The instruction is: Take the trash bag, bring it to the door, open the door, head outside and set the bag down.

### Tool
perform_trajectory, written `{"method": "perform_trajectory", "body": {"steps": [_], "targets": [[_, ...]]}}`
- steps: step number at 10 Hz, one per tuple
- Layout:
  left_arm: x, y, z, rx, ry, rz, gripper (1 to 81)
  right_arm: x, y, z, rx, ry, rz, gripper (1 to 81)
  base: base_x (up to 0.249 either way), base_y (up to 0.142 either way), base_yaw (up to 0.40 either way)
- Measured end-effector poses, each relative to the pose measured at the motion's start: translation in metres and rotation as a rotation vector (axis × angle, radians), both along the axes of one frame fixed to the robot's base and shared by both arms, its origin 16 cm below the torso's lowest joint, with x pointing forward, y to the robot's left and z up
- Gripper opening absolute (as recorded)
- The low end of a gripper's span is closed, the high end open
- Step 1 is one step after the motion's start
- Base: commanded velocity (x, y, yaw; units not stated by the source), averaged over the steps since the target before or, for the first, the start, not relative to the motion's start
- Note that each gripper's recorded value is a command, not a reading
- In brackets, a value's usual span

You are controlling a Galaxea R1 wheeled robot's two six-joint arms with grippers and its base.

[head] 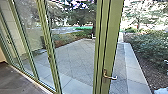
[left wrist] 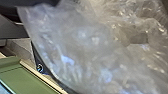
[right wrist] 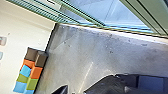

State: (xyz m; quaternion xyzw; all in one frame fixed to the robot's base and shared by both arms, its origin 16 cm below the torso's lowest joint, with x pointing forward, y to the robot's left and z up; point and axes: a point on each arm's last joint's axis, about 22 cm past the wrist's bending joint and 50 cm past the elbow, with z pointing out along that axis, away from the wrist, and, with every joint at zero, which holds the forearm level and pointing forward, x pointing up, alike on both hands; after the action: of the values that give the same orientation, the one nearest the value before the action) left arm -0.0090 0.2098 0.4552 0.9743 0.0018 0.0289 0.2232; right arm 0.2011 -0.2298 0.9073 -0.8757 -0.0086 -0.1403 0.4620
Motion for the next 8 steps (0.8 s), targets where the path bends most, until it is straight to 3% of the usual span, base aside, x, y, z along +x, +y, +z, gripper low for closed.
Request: {"method": "perform_trajectory", "body": {"steps": [2, 4, 8], "targets": [[0.000, 0.001, 0.000, 0.001, 0.000, 0.001, 1.0, 0.028, -0.004, 0.023, 0.007, 0.001, -0.014, 81.1, 0.000, 0.000, 0.000], [0.000, 0.001, 0.000, 0.002, -0.001, 0.001, 1.0, 0.048, -0.005, 0.042, 0.029, 0.039, -0.027, 81.1, 0.000, 0.000, 0.000], [0.000, 0.001, -0.001, 0.004, -0.002, 0.001, 1.0, 0.107, -0.038, 0.055, 0.011, 0.083, -0.129, 81.1, 0.000, 0.000, 0.000]]}}
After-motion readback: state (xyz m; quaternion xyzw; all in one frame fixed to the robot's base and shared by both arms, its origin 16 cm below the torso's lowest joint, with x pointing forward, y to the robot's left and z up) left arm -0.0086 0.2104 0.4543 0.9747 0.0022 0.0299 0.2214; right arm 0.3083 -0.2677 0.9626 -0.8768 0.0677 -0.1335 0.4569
